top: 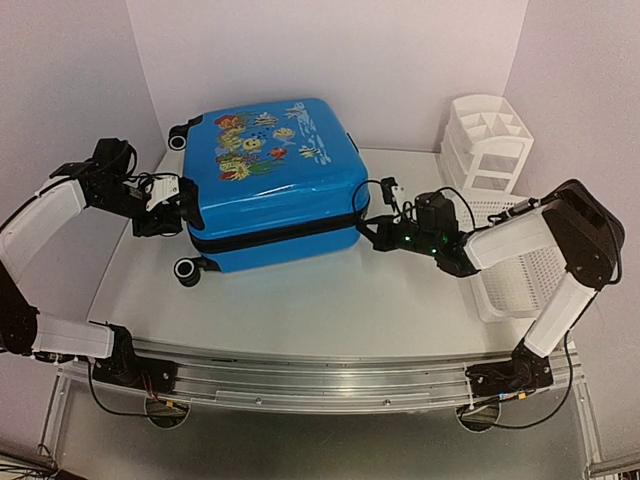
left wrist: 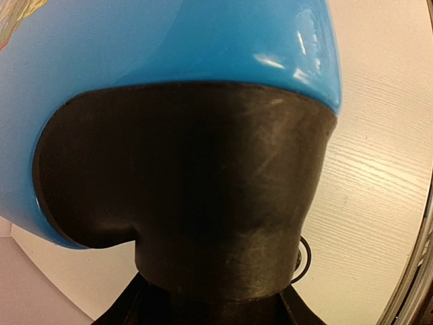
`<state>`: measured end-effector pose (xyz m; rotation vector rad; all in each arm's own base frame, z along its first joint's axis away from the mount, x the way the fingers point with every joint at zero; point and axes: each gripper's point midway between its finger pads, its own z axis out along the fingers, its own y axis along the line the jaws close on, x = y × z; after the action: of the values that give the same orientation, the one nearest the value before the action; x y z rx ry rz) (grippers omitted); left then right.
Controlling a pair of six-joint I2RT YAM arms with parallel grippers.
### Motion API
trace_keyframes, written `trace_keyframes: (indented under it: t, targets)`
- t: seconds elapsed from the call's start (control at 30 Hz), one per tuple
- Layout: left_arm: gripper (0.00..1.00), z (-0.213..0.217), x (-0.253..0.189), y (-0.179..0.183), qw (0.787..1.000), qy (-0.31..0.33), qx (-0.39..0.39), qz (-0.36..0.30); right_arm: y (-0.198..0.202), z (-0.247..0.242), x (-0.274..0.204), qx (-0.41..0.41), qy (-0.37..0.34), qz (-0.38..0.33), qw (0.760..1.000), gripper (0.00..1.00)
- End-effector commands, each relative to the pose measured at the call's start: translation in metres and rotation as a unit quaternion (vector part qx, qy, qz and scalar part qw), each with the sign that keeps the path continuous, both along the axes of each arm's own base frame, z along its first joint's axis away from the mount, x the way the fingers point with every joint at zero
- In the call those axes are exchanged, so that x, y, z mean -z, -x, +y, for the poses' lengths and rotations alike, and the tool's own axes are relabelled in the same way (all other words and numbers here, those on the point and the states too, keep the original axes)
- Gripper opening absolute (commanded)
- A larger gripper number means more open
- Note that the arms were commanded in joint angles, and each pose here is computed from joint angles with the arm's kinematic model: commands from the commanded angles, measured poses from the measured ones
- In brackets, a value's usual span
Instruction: Open, take out, and arrange the luggage
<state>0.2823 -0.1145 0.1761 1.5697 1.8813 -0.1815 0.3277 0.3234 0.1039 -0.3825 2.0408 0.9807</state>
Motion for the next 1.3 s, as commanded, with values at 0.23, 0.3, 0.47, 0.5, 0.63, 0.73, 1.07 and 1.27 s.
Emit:
trace_keyframes:
  t: [0.23, 0.3, 0.47, 0.5, 0.63, 0.73, 1.07, 1.27]
  targets:
    - [0.00, -0.047, -0.052, -0.001, 0.990, 0.129, 0.032, -0.047, 0.078, 0.112, -0.057, -0.117, -0.106, -0.007, 0.987, 0.00]
    - [0.00, -0.053, -0.059, -0.003, 0.989, 0.138, 0.028, -0.051, 0.078, 0.123, -0.058, -0.108, -0.107, -0.010, 0.988, 0.00]
    - [0.00, -0.059, -0.058, -0.003, 0.989, 0.135, 0.031, -0.058, 0.076, 0.144, -0.054, -0.107, -0.102, -0.021, 0.989, 0.00]
    - [0.00, -0.059, -0.058, -0.003, 0.988, 0.137, 0.030, -0.057, 0.079, 0.153, -0.057, -0.114, -0.101, -0.027, 0.988, 0.00]
    - [0.00, -0.067, -0.071, -0.004, 0.984, 0.169, 0.025, -0.057, 0.103, 0.190, -0.062, -0.163, -0.088, -0.056, 0.981, 0.00]
    - [0.00, -0.074, -0.074, -0.004, 0.982, 0.174, 0.026, -0.062, 0.120, 0.215, -0.059, -0.194, -0.086, -0.059, 0.975, 0.00]
    - [0.00, -0.079, -0.080, 0.015, 0.975, 0.213, 0.038, -0.051, 0.146, 0.288, -0.067, -0.240, -0.095, -0.111, 0.960, 0.00]
    - [0.00, -0.079, -0.083, 0.017, 0.970, 0.239, 0.013, -0.034, 0.138, 0.315, -0.078, -0.214, -0.113, -0.134, 0.961, 0.00]
